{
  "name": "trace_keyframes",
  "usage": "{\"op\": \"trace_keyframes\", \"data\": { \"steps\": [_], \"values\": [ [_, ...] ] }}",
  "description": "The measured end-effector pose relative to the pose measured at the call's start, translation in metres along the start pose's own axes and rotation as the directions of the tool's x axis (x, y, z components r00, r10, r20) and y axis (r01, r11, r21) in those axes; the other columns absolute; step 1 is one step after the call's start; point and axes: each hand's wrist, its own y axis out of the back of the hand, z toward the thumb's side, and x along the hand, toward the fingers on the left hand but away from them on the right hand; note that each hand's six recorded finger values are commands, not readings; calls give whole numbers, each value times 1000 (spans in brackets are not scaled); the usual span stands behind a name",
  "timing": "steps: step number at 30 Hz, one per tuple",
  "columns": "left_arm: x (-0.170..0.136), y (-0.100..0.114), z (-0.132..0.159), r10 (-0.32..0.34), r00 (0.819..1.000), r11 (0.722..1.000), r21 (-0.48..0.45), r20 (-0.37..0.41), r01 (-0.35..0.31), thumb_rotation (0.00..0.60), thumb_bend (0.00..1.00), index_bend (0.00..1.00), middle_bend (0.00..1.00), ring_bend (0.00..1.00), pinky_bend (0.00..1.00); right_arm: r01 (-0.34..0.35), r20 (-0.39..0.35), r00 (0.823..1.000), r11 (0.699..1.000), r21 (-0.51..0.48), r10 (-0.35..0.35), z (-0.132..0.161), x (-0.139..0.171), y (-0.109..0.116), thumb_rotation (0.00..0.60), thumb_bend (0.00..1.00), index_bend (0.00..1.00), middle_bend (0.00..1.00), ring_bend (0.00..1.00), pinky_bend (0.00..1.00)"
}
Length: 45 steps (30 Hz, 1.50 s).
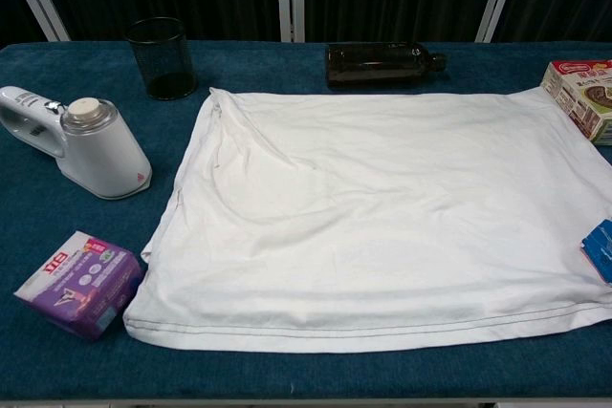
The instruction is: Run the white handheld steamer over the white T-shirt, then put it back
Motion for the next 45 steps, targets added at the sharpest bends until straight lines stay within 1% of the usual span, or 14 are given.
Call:
{"op": "trace_keyframes", "data": {
  "steps": [4,9,12,15,16,18,20,22,24,29,34,37,41,45],
  "values": [
    [6,1,6,-7,1000,1000,15,26,6,600,162,115,90,15,0,17,-1,1000,1000,-2,-17,0,0,6,600,271,0,78,0,29],
    [28,3,23,-20,994,999,52,104,14,600,159,125,109,29,0,47,-8,999,999,15,-47,3,1,18,600,271,0,77,0,5],
    [47,2,37,-53,985,994,102,162,37,600,140,131,109,30,0,53,-11,999,998,25,-53,5,3,22,600,271,0,76,0,5],
    [69,-5,53,-113,969,984,158,221,79,600,109,172,130,41,0,49,-4,999,999,23,-49,4,4,21,600,271,0,76,0,4],
    [81,-10,61,-152,957,976,192,247,105,600,100,184,141,47,0,44,0,999,999,21,-44,3,4,19,600,271,0,76,0,4],
    [93,-16,69,-193,943,964,230,270,131,600,88,202,152,55,0,38,6,999,999,20,-38,2,3,17,600,271,0,76,0,4],
    [110,-25,80,-248,923,944,289,295,161,599,83,209,158,60,0,28,15,999,999,19,-29,1,3,14,600,271,0,75,0,4],
    [129,-33,92,-290,904,921,349,315,174,594,81,215,173,72,0,24,22,999,1000,20,-24,1,2,12,600,271,0,75,0,3],
    [144,-38,100,-313,893,902,396,323,173,592,81,227,192,85,0,23,27,999,1000,20,-23,0,2,11,600,272,0,75,0,3],
    [163,-51,113,-345,881,868,467,325,168,592,81,275,227,109,0,17,33,999,1000,22,-18,1,0,10,600,272,0,76,0,3],
    [168,-65,118,-382,868,838,514,316,181,553,81,307,252,133,0,6,31,999,1000,27,-7,4,-4,7,600,271,0,76,0,3],
    [169,-73,118,-398,864,812,556,307,177,545,81,333,269,154,0,3,34,999,1000,27,-4,4,-5,7,600,271,0,76,0,3],
    [170,-82,118,-417,862,779,602,288,176,499,81,345,291,179,0,-4,39,999,1000,25,3,3,-7,5,600,271,0,76,0,3],
    [170,-93,119,-434,860,754,631,269,183,494,81,344,299,183,0,-12,39,999,1000,23,11,3,-8,3,600,271,0,76,0,3]
  ]
}}
